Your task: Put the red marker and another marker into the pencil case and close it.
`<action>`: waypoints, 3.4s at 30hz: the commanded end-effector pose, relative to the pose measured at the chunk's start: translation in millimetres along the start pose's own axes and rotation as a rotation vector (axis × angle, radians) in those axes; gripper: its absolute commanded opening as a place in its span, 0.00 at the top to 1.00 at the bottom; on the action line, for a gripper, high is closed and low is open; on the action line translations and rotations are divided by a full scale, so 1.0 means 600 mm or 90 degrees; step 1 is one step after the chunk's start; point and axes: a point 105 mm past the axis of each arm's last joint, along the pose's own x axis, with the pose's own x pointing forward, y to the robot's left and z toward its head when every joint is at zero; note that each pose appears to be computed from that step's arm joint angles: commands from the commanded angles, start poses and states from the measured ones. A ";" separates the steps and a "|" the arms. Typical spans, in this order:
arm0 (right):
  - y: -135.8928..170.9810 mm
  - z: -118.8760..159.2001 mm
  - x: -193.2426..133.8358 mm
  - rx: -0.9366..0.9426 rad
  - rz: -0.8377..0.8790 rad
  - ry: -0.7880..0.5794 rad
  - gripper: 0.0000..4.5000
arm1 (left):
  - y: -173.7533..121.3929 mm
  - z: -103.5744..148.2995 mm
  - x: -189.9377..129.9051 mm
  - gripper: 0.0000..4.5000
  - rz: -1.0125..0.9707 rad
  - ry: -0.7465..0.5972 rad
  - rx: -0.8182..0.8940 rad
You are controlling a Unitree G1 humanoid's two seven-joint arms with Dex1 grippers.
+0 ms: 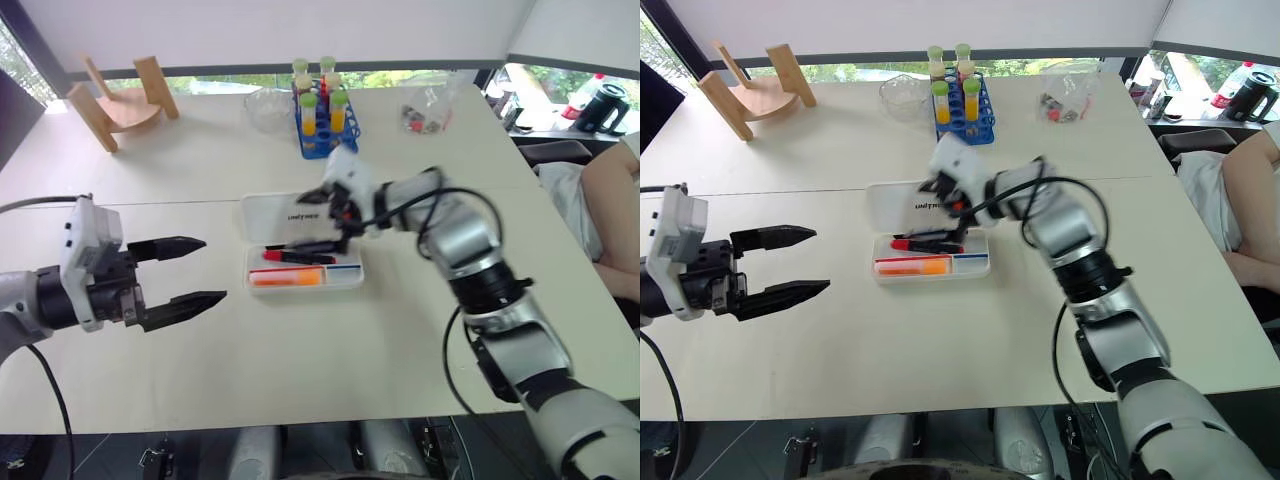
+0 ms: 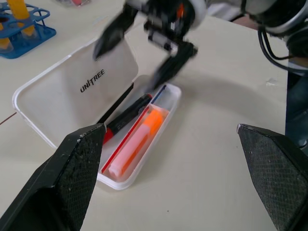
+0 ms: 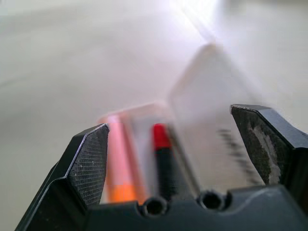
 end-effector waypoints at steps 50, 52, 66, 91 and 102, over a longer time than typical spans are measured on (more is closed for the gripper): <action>0.082 -0.121 0.007 -0.042 0.236 0.090 0.99 | 0.000 -0.003 0.012 0.00 -0.020 -0.009 0.024; 0.081 -0.123 0.005 -0.043 0.242 0.094 0.99 | 0.000 -0.003 0.011 0.00 -0.014 -0.010 0.024; 0.068 -0.089 -0.010 -0.056 0.225 0.063 0.01 | 0.008 -0.011 0.011 0.00 0.010 -0.005 0.019; 0.100 0.006 -0.136 0.069 0.084 -0.066 0.00 | 0.303 -0.088 0.131 0.99 0.222 -0.051 -0.049; 0.096 -0.003 -0.152 0.078 0.032 -0.043 0.00 | 0.214 -0.059 0.221 0.99 -0.098 -0.067 -0.106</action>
